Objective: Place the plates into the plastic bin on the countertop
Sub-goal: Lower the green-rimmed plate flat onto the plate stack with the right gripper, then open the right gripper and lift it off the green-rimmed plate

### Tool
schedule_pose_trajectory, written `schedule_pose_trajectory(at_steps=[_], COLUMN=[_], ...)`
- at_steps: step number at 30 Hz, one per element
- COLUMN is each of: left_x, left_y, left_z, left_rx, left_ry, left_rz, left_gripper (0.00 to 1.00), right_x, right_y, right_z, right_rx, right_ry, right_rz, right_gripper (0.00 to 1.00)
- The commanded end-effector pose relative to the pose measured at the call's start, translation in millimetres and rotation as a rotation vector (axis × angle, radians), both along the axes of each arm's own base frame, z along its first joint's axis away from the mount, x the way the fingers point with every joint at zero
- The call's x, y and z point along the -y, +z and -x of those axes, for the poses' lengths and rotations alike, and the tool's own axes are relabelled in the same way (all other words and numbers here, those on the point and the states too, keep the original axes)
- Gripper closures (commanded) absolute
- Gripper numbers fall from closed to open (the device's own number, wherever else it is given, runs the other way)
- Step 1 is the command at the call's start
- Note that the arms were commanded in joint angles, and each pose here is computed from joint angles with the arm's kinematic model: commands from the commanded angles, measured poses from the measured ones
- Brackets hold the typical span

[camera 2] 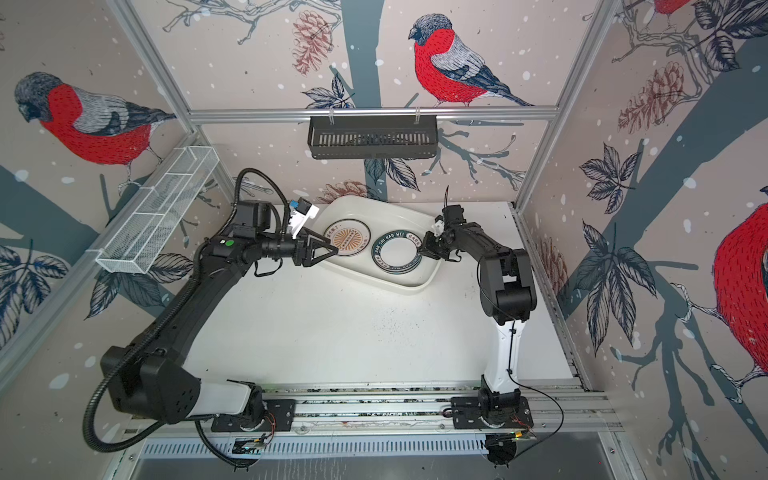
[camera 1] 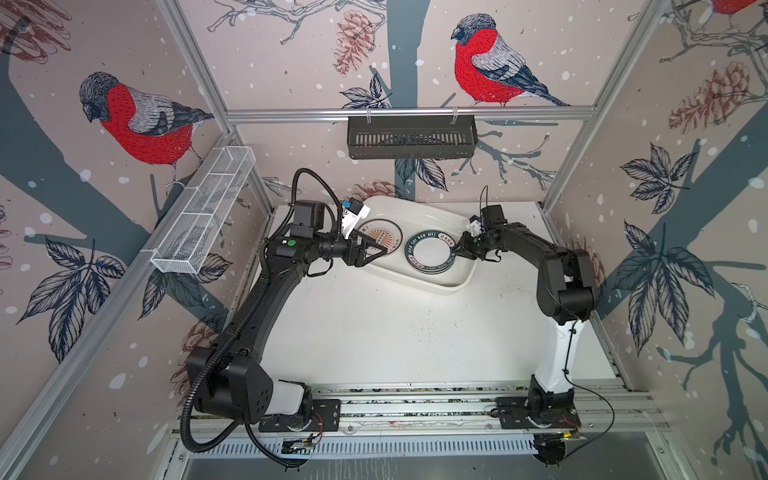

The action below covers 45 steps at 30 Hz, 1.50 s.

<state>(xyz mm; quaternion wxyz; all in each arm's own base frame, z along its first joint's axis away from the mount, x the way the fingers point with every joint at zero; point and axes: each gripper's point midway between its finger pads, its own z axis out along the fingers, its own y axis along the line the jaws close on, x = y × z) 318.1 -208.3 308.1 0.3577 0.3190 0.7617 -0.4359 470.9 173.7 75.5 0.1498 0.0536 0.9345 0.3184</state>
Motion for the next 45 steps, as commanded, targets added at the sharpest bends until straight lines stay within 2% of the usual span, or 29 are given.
schedule_pose_trajectory(at_steps=[1, 20, 32, 38, 45], left_x=[0.9, 1.3, -5.2, -21.2, -65.8], left_y=[1.2, 1.5, 8.2, -4.2, -26.4], left_z=[1.1, 0.9, -6.3, -25.3, -58.9], left_rx=[0.011, 0.009, 0.067, 0.105, 0.200], left_ry=[-0.018, -0.021, 0.026, 0.156, 0.454], left_rz=[0.010, 0.012, -0.043, -0.144, -0.275], left_gripper=[0.30, 0.30, 0.26, 0.26, 0.25], right_x=[4.7, 4.9, -1.8, -10.3, 7.1], right_y=[-6.8, -7.1, 41.1, 81.9, 144.1], right_z=[3.5, 0.7, -14.3, -9.9, 0.4], right_rx=[-0.016, -0.017, 0.122, 0.249, 0.530], right_ry=[0.008, 0.015, 0.004, 0.018, -0.045], right_rz=[0.049, 0.093, 0.055, 0.045, 0.060], right_gripper=[0.79, 0.78, 0.74, 0.72, 0.63])
